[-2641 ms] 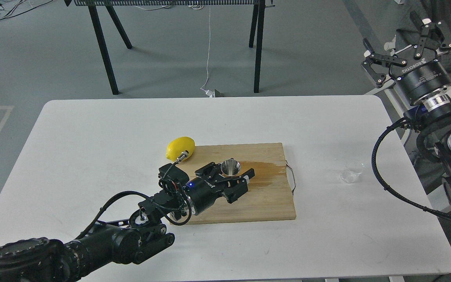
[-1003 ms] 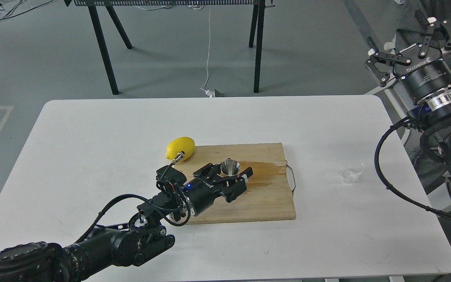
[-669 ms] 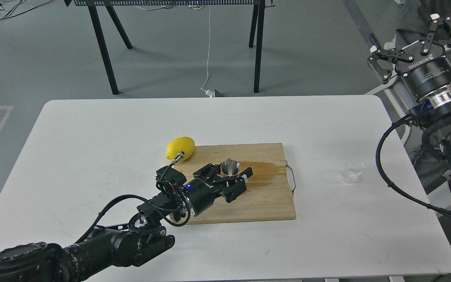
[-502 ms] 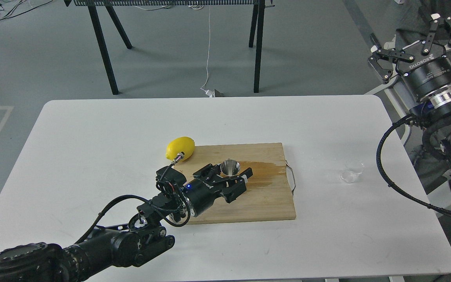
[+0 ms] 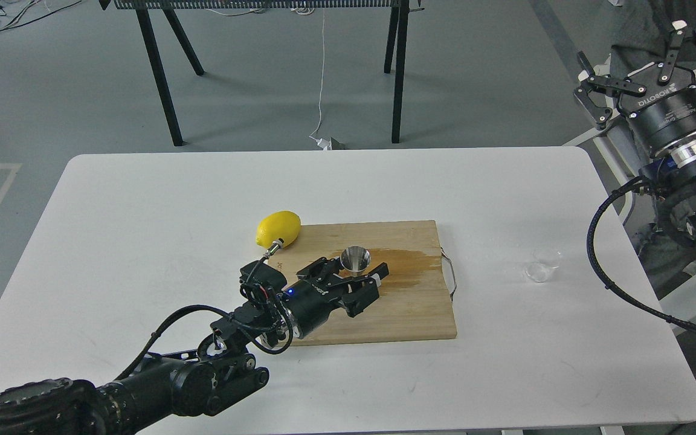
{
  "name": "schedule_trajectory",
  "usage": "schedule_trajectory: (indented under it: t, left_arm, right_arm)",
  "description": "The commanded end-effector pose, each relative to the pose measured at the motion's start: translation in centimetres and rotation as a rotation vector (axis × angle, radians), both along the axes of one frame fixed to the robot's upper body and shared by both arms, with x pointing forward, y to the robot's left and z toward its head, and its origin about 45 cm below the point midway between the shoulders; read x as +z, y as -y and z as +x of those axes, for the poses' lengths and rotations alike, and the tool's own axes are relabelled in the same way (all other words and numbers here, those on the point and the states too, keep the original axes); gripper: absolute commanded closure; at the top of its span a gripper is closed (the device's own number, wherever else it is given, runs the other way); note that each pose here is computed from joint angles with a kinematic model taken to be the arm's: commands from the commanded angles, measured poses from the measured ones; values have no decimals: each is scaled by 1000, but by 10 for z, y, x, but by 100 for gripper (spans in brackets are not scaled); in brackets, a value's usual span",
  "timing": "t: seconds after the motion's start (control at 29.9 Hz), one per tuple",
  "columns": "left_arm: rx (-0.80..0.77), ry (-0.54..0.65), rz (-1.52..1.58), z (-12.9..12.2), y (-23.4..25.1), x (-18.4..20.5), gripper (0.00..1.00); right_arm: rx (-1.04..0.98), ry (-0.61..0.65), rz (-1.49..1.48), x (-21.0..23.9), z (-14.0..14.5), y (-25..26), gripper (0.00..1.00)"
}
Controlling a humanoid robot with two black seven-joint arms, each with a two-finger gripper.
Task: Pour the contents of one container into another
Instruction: 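Set the jigger upright on the board and open the left gripper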
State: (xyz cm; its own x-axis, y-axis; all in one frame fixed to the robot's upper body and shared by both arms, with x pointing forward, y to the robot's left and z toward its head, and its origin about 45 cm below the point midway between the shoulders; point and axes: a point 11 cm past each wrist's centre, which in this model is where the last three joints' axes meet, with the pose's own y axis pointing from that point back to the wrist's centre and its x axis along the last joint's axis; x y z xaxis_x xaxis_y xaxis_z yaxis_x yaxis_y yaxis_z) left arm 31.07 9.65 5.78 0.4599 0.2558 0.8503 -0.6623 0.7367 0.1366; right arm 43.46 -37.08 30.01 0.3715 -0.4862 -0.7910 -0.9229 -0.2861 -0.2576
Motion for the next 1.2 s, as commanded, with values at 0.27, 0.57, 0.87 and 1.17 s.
schedule_trajectory:
  t: [0.27, 0.57, 0.87, 1.17]
  left_arm:
    - [13, -14, 10, -4, -10, -6, 15]
    - [25, -24, 21, -7, -21, -10, 15]
    - [28, -28, 26, -9, -26, -12, 15]
    - [31, -39, 27, -15, -33, -14, 15]
  right_arm:
    - [-5, 0, -3, 1, 0, 2, 1]
    - [-6, -1, -5, 0, -1, 3, 1]
    - [-6, -2, -5, 0, -1, 3, 1]
    - [-8, -3, -6, 0, -1, 4, 1]
